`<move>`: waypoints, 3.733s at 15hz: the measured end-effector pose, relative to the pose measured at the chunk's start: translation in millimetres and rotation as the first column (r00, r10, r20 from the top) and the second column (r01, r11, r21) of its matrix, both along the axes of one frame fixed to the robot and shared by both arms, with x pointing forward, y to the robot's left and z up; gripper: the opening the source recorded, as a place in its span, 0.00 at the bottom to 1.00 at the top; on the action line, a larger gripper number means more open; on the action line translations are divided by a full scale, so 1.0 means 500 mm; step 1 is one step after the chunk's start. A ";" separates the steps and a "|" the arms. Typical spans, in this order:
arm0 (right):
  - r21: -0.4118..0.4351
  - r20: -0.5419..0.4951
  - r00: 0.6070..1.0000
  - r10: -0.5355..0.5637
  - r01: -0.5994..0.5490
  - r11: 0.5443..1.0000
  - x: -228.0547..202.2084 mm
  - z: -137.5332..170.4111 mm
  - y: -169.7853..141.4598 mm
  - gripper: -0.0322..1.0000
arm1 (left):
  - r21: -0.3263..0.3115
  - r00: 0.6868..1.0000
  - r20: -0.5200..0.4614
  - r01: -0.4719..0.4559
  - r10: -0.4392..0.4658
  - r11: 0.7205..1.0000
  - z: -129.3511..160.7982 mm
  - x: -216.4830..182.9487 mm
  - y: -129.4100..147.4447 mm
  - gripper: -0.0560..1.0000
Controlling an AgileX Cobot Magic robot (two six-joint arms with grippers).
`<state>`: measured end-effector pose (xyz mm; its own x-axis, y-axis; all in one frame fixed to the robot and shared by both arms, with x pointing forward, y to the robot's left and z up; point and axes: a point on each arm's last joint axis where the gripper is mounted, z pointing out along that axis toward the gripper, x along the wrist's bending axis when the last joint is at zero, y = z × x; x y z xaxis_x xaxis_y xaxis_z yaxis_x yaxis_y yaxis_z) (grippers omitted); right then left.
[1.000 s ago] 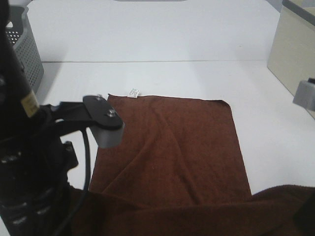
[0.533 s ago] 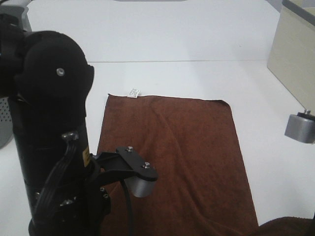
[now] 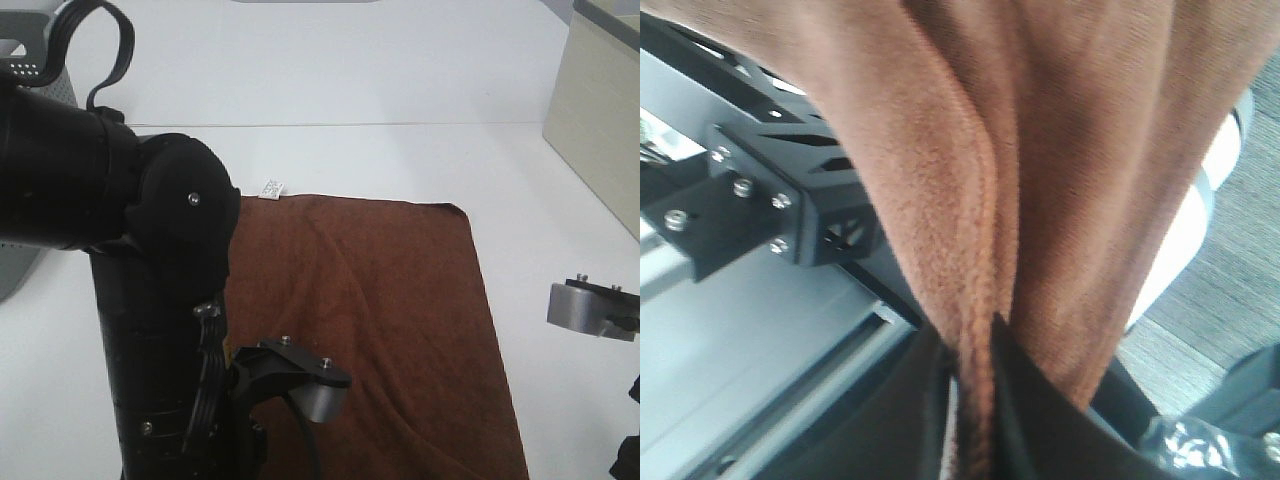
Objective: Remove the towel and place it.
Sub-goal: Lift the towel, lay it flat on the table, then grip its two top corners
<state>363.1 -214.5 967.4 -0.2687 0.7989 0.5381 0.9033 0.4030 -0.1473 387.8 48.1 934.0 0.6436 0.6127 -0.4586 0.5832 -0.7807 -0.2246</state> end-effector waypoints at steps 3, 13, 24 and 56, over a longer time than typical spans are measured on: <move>0.017 -0.005 1.000 -0.013 0.014 1.000 0.000 0.002 0.003 0.25 | -0.024 0.999 -0.018 -0.035 0.035 0.999 0.002 -0.002 -0.007 0.08; -0.033 -0.015 0.997 -0.078 0.078 0.996 0.008 0.006 0.001 0.75 | -0.069 0.991 -0.037 -0.131 0.128 0.989 0.010 -0.010 -0.034 0.99; -0.043 0.457 0.871 -0.181 0.225 0.973 0.106 0.151 -0.009 0.75 | -0.219 0.924 0.161 -0.309 0.346 0.926 0.141 0.184 0.043 0.99; -0.044 0.437 0.855 -0.280 0.331 0.942 0.608 -0.099 -0.100 0.75 | -0.334 0.671 0.325 -0.578 0.667 0.744 -0.053 0.626 0.351 0.99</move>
<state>667.3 -264.5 917.8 -0.1800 0.9263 0.3311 0.9644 0.0998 0.2451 700.5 223.5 907.3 0.2906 0.8685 -0.4015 0.9469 -0.2006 0.2514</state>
